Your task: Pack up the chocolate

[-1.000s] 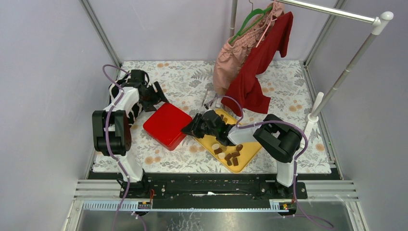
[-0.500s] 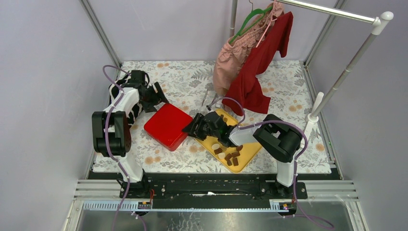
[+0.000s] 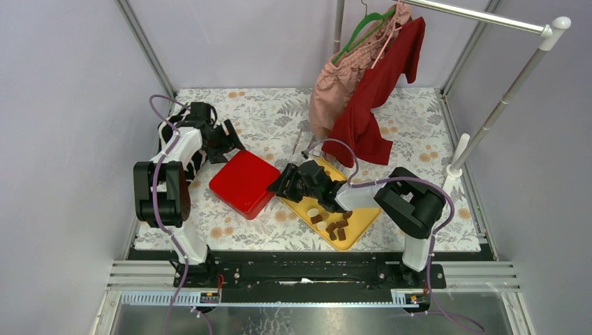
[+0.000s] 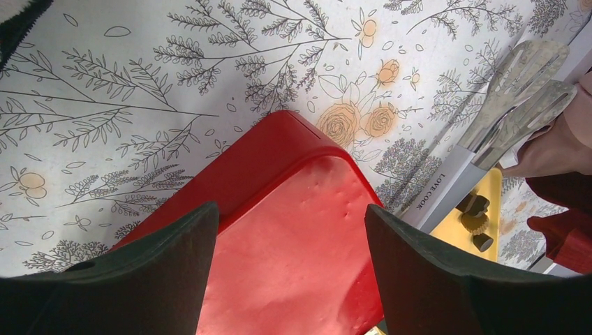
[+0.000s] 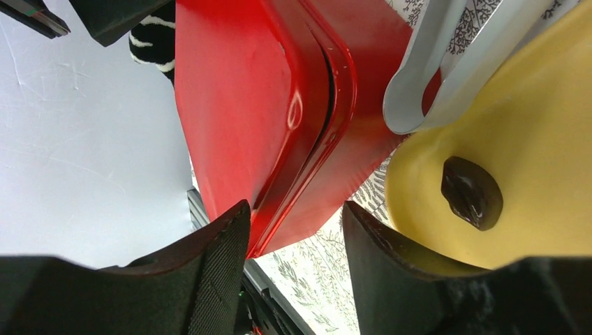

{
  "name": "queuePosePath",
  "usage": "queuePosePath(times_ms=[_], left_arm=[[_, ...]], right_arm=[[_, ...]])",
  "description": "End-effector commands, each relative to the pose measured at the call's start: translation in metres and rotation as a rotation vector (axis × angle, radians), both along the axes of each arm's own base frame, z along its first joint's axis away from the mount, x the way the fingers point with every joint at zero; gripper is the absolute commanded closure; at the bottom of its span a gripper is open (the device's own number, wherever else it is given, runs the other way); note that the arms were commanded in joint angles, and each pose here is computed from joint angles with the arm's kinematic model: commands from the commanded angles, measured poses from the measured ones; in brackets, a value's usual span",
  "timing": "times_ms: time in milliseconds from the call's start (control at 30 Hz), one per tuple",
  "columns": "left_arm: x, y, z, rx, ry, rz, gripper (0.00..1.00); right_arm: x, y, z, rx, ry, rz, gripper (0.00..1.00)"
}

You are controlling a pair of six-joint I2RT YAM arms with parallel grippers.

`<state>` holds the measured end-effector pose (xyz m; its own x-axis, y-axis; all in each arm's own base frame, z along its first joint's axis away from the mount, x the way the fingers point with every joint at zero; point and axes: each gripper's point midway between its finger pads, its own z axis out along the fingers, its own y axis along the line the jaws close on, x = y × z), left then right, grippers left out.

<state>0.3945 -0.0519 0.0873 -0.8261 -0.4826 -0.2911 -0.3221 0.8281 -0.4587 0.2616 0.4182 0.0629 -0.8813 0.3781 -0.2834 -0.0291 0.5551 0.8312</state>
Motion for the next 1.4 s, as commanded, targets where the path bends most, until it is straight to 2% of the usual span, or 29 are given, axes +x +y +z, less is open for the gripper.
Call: queuePosePath(times_ms=[0, 200, 367, 533, 667, 767, 867, 1033, 1367], left_arm=[[-0.006, -0.005, -0.003, -0.016, 0.027, -0.012, 0.16], [-0.004, -0.015, -0.005, -0.079, 0.035, -0.041, 0.2], [-0.005, -0.01, -0.008, -0.048, 0.056, -0.028, 0.24], [-0.005, -0.001, -0.011, 0.008, 0.06, -0.005, 0.1], [-0.012, 0.002, -0.023, 0.026, 0.103, -0.004, 0.09], [-0.014, -0.001, -0.024, 0.008, 0.112, -0.011, 0.13], [-0.013, -0.004, -0.016, -0.011, 0.091, -0.013, 0.24], [-0.009, -0.005, 0.005, -0.018, 0.045, -0.012, 0.35], [-0.01, -0.011, 0.029, -0.052, -0.006, -0.02, 0.41]], right_arm=[[0.012, -0.003, 0.025, -0.013, -0.081, -0.011, 0.45], [0.011, 0.002, 0.023, 0.009, -0.067, 0.001, 0.52], [0.01, 0.004, 0.027, 0.027, -0.071, 0.013, 0.55], [0.009, 0.006, 0.04, 0.055, -0.09, 0.022, 0.48], [0.01, 0.01, 0.048, 0.07, -0.099, 0.03, 0.45], [0.01, 0.011, 0.046, 0.069, -0.092, 0.033, 0.44], [0.01, 0.011, 0.041, 0.066, -0.08, 0.029, 0.44], [0.011, 0.012, 0.035, 0.06, -0.068, 0.026, 0.44], [0.01, 0.013, 0.024, 0.061, -0.041, 0.024, 0.42]])
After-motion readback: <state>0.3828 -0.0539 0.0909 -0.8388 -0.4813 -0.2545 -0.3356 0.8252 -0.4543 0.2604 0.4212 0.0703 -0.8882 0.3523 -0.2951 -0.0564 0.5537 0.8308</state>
